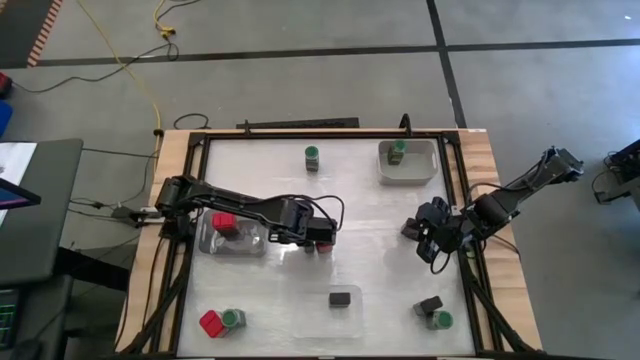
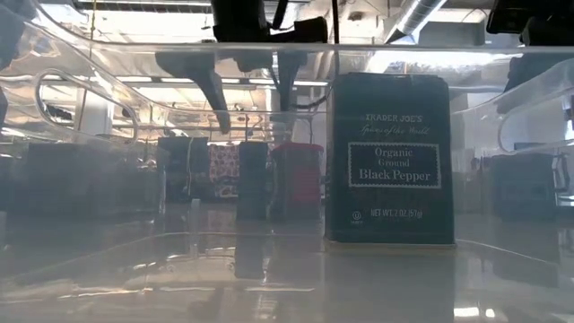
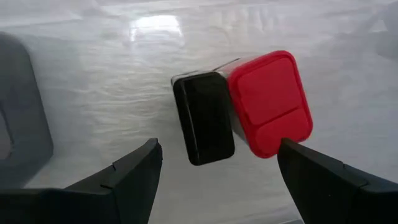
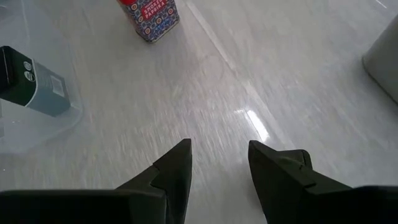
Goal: Sort spices by type
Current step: Put the top left black seasoning can into the transparent bin
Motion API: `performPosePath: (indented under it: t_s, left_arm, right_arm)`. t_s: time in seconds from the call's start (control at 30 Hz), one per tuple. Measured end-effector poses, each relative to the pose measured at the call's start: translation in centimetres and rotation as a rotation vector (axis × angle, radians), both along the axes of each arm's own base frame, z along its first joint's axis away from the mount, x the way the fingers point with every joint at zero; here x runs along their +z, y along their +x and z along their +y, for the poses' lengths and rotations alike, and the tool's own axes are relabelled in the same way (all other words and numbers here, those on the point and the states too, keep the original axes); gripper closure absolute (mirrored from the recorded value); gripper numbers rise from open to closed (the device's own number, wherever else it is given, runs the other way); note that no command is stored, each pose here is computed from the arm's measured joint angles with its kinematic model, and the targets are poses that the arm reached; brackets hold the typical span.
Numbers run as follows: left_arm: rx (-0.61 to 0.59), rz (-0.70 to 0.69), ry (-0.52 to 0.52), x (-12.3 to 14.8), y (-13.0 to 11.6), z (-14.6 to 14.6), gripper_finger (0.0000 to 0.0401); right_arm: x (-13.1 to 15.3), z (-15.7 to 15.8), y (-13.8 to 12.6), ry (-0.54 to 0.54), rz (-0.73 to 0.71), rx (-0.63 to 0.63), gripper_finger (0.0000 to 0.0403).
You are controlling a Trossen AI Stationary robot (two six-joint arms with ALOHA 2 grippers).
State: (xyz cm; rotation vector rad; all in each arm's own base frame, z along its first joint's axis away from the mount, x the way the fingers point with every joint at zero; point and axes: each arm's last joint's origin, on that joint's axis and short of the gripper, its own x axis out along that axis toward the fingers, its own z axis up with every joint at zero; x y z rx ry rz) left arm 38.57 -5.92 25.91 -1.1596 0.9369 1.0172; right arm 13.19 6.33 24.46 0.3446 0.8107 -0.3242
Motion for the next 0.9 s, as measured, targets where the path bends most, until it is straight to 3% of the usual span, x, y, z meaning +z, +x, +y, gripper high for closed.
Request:
performPosePath:
  t_s: [0.3, 0.9]
  left_arm:
    - [0.011, 0.019, -0.027, -1.7, -0.2, -0.1, 0.0095]
    - [0.011, 0.05, -0.002, -1.8, -0.5, 0.1, 0.0095]
  right_arm:
    - [0.0, -0.1, 0.0, 0.0, 0.0, -0.004, 0.0218]
    - [0.0, -0.1, 0.0, 0.001, 0.0, -0.004, 0.0218]
